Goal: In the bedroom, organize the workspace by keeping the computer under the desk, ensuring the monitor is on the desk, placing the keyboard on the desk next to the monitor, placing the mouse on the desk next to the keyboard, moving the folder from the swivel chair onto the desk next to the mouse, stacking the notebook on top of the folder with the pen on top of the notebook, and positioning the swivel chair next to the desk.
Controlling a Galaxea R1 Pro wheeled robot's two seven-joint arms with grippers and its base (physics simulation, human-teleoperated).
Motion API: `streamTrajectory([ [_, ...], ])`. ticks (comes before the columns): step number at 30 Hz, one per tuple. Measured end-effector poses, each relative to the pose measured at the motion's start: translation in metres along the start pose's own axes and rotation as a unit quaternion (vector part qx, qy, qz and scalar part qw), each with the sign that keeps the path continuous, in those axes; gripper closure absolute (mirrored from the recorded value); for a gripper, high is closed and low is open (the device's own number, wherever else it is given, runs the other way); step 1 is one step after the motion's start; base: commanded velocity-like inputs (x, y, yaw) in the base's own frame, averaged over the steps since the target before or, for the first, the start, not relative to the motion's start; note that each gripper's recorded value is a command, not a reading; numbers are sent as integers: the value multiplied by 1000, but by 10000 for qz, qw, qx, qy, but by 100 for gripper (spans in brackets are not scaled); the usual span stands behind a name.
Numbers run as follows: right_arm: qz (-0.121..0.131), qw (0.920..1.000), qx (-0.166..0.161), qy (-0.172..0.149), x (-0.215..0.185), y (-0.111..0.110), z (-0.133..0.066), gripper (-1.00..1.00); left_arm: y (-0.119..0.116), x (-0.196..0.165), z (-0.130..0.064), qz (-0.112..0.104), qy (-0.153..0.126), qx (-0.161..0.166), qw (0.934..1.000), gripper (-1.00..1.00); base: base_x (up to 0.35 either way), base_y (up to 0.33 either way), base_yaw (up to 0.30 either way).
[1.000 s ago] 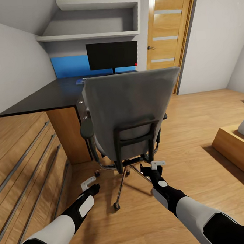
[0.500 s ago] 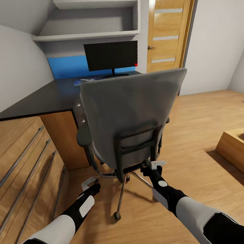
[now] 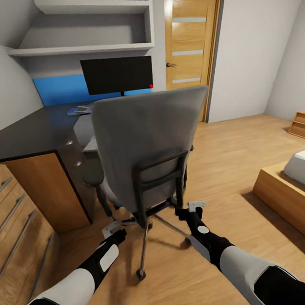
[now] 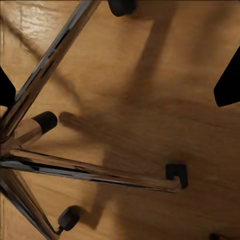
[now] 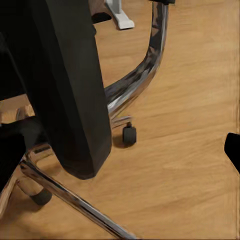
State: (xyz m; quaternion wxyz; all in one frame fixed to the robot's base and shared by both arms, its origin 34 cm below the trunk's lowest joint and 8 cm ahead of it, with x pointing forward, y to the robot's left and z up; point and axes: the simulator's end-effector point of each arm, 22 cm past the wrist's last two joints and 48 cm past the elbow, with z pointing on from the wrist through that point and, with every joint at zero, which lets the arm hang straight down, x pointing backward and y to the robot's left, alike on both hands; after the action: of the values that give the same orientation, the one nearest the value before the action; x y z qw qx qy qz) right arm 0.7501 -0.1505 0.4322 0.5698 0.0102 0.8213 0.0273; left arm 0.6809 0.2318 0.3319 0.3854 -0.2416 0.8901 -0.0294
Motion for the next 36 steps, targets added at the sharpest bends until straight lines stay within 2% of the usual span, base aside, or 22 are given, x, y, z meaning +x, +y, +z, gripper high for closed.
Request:
streamTrajectory([
  [9, 22, 10000, 21, -22, -3, -1, -1, -100, -1, -2, -1, -2, -20, 13, 10000, -100, 166, -186, -66],
  [14, 23, 10000, 21, -22, -3, -1, -1, -100, -2, -3, -2, 12, -30, 18, 10000, -100, 88, -38, -1],
  [23, 14, 10000, 4, -24, -3, 0, -1, -100, -3, -3, -2, 14, -30, 30, 10000, -100, 267, -34, 0],
  [36, 1, 10000, -21, -25, -3, 3, -1, -100, -3, -2, -2, 24, -19, 34, 10000, -100, 8, -4, 0],
])
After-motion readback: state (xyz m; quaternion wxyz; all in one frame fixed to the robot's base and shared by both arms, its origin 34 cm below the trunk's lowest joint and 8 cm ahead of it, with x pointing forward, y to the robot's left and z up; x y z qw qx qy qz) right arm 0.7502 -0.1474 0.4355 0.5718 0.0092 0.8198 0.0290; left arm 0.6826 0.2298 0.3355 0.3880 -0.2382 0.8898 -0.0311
